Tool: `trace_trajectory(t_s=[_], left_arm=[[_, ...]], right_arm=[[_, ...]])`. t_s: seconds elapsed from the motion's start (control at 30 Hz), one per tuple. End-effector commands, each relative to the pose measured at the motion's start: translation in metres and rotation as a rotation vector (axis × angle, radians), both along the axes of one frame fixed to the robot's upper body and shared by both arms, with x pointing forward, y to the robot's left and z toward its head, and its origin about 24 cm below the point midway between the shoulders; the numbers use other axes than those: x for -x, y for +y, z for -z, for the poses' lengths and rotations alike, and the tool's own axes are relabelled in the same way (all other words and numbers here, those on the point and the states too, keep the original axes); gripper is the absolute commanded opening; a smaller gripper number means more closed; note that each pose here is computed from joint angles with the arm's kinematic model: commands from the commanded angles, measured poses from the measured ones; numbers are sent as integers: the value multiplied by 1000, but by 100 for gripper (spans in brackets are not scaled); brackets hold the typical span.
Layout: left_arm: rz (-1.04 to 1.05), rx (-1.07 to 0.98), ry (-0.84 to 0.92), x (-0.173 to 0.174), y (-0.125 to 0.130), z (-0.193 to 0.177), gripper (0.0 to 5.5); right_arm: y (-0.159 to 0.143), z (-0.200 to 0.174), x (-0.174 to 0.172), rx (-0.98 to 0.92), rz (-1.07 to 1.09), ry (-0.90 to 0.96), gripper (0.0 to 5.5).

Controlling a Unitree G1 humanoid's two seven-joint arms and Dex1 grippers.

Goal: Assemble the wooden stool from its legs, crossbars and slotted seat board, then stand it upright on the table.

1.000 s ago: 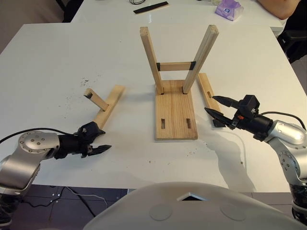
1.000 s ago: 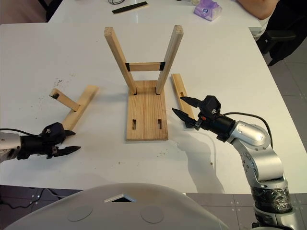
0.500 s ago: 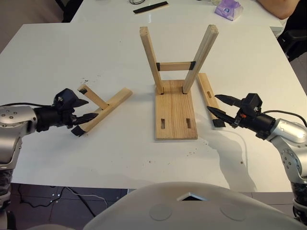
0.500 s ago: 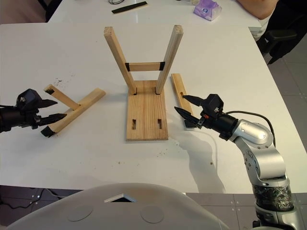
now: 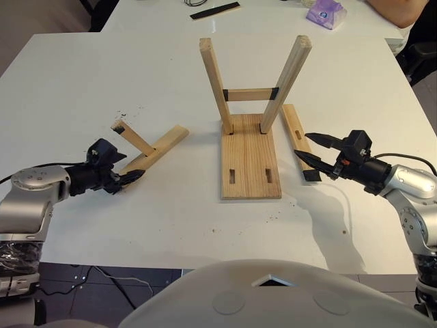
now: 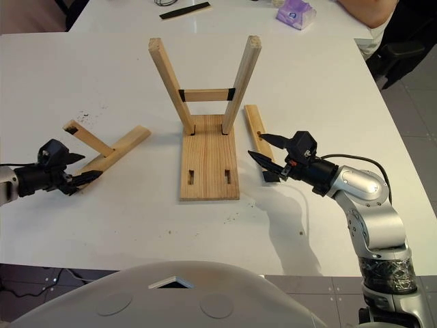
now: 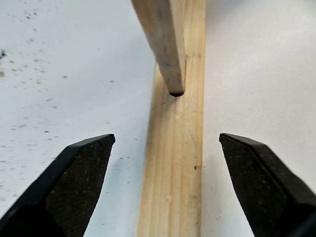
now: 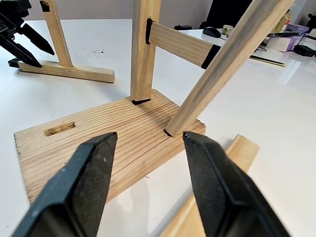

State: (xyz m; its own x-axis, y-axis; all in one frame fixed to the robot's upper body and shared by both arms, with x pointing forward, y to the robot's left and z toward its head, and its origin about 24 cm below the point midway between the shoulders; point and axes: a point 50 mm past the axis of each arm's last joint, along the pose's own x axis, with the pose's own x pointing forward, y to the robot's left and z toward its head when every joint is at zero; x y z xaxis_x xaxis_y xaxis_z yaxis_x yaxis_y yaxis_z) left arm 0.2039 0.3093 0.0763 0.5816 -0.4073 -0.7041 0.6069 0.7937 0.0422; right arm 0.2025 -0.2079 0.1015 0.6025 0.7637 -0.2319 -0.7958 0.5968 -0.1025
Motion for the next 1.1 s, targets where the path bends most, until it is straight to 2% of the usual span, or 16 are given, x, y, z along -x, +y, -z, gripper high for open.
trace_trajectory(t_s=[0.03, 0.1, 0.2, 0.53, 0.67, 0.8, 0.9, 1.07, 1.1], left_arm=[[17, -4, 14, 2, -4, 10, 394], [12, 2, 19, 3, -4, 15, 394], [-78, 17, -12, -3, 1, 18, 358], [-110, 112, -35, -7, 0, 15, 210], [-94, 409, -246, -28, -17, -30, 202], [-57, 695, -427, -33, -34, -75, 202], [26, 828, -501, -26, -50, -104, 202], [352, 964, -551, 0, -93, -152, 202], [397, 968, -547, 4, -99, -156, 202]], right_arm=[[0, -2, -4, 16, -21, -10, 243], [1, -3, -4, 18, -28, -9, 243], [1, -3, -5, 20, -37, -7, 243], [1, -3, -7, 26, -48, -4, 243], [0, -8, -9, 15, -47, -15, 243], [0, -14, -12, -12, -53, -31, 243], [5, -38, -14, -164, -80, -65, 243], [17, -92, -14, -430, -209, -122, 243], [20, -98, -14, -449, -235, -123, 265]])
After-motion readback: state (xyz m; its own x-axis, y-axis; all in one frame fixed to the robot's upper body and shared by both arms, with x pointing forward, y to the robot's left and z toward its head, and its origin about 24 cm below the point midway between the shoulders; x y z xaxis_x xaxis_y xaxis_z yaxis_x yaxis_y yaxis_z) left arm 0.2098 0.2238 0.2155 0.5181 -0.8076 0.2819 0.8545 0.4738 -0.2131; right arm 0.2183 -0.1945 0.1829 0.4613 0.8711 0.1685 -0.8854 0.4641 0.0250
